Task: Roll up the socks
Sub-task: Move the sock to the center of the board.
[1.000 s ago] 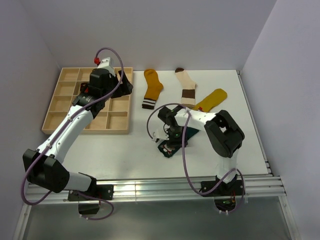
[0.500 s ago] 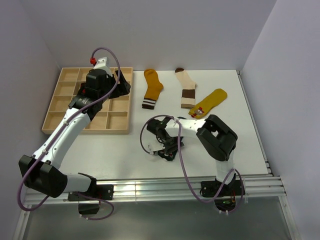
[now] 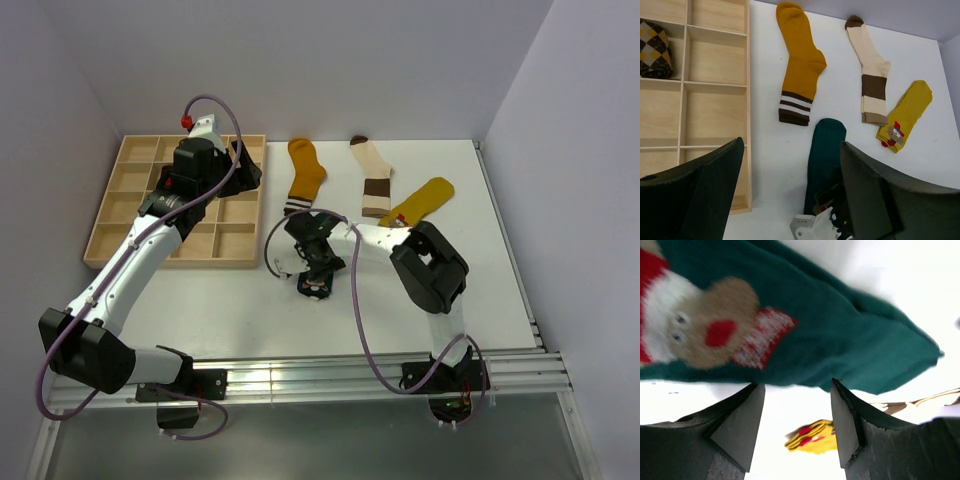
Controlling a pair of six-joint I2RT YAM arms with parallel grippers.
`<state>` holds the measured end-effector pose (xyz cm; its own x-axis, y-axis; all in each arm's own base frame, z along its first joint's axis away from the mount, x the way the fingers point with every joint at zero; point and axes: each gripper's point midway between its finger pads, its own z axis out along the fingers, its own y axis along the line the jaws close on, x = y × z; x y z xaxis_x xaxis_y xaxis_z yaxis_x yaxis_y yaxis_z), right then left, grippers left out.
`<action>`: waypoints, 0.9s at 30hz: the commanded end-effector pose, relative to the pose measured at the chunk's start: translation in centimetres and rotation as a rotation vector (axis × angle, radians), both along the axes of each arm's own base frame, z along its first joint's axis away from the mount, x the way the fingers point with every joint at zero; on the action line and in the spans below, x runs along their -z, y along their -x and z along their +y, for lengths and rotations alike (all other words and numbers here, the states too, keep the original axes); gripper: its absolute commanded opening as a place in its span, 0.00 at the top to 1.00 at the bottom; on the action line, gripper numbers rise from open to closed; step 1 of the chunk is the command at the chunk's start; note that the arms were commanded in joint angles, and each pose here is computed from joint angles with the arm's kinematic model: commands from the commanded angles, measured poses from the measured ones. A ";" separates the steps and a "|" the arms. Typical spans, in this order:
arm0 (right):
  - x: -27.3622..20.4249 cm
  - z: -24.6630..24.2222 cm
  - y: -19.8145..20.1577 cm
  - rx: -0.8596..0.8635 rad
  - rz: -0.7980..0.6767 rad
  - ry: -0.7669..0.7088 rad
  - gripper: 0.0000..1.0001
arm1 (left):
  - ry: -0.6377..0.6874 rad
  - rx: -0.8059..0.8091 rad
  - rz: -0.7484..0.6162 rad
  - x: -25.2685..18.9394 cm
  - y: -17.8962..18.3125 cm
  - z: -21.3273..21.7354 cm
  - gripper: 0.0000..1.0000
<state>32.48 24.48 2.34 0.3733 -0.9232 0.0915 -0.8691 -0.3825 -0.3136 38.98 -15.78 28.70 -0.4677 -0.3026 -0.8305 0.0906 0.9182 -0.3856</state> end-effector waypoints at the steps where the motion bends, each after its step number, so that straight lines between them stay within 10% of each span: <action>1: -3.3 2.7 -0.9 0.089 0.049 -0.218 0.37 | 0.025 0.008 -0.028 -0.7 -0.4 -0.6 0.17; 17: -7.9 -0.3 8.0 0.425 0.375 -0.600 0.36 | 0.064 0.007 -0.103 -4.3 -0.1 -0.5 0.17; 27: -7.5 4.5 8.9 0.408 0.293 -0.797 0.35 | 0.076 -0.016 -0.154 -6.6 0.1 0.0 0.16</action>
<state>21.42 25.44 6.70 -0.0921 -0.8464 -0.5245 -0.9913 0.1276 -0.0318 39.22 -15.95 30.93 -0.4294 -0.3247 -0.8427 0.1084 0.9078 -0.4050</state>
